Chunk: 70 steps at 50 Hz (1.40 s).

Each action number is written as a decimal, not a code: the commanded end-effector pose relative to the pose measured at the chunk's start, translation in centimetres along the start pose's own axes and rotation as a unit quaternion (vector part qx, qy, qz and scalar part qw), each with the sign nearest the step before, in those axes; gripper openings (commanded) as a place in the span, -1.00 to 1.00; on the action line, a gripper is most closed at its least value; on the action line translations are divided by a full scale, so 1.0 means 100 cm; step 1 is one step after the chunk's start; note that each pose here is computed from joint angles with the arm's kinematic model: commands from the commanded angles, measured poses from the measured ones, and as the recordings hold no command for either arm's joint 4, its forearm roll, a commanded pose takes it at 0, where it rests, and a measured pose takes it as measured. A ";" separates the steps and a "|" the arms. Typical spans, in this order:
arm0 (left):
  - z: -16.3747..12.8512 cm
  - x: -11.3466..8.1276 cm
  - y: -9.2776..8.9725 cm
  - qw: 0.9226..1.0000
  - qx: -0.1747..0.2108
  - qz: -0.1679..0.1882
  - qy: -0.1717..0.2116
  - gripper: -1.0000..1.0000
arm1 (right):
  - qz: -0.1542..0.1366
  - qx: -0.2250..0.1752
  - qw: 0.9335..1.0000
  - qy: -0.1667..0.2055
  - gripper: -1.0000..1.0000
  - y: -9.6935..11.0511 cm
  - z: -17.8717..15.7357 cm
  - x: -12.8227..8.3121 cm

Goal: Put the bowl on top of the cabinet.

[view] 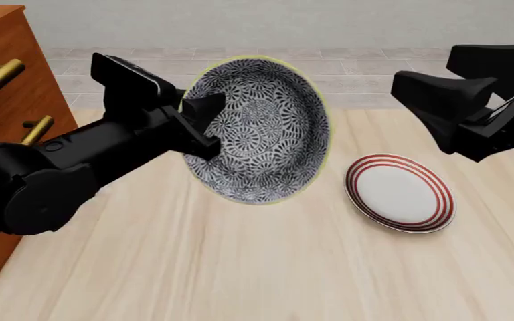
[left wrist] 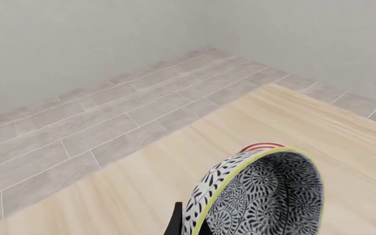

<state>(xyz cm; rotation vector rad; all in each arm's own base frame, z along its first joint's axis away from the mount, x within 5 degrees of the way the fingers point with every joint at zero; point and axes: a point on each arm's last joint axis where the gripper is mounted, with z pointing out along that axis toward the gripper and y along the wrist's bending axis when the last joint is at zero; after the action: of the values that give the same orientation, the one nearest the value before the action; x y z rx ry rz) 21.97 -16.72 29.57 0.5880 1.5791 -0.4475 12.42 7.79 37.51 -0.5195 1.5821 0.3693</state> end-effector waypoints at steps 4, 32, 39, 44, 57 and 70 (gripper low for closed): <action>-0.027 -0.014 0.009 1.000 -0.020 0.012 -0.018 -1.00 | -0.002 -0.001 1.000 0.001 1.00 0.000 0.000 0.001; -0.034 -0.014 0.014 0.999 -0.030 0.017 -0.018 -1.00 | -0.002 -0.001 1.000 0.000 1.00 0.000 -0.001 0.001; -0.033 -0.021 0.023 0.999 -0.045 0.019 -0.003 -1.00 | -0.002 -0.003 1.000 0.000 1.00 0.001 -0.001 0.001; -0.034 -0.031 0.027 0.998 -0.052 0.020 0.008 -1.00 | -0.001 -0.004 1.000 0.000 1.00 0.001 -0.002 0.000; -0.052 -0.076 0.053 0.994 -0.101 -0.025 0.030 -1.00 | 0.001 -0.010 1.000 0.002 1.00 0.003 -0.001 0.002; -0.073 -0.114 0.075 0.986 -0.152 -0.059 0.027 -1.00 | 0.003 -0.015 1.000 0.007 1.00 0.005 0.004 0.005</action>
<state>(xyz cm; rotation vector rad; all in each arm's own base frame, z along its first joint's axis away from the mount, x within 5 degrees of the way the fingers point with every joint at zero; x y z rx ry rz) 20.64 -8.51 39.30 0.3748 1.6634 -0.2487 12.29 8.11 37.14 -0.5388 1.5867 0.3869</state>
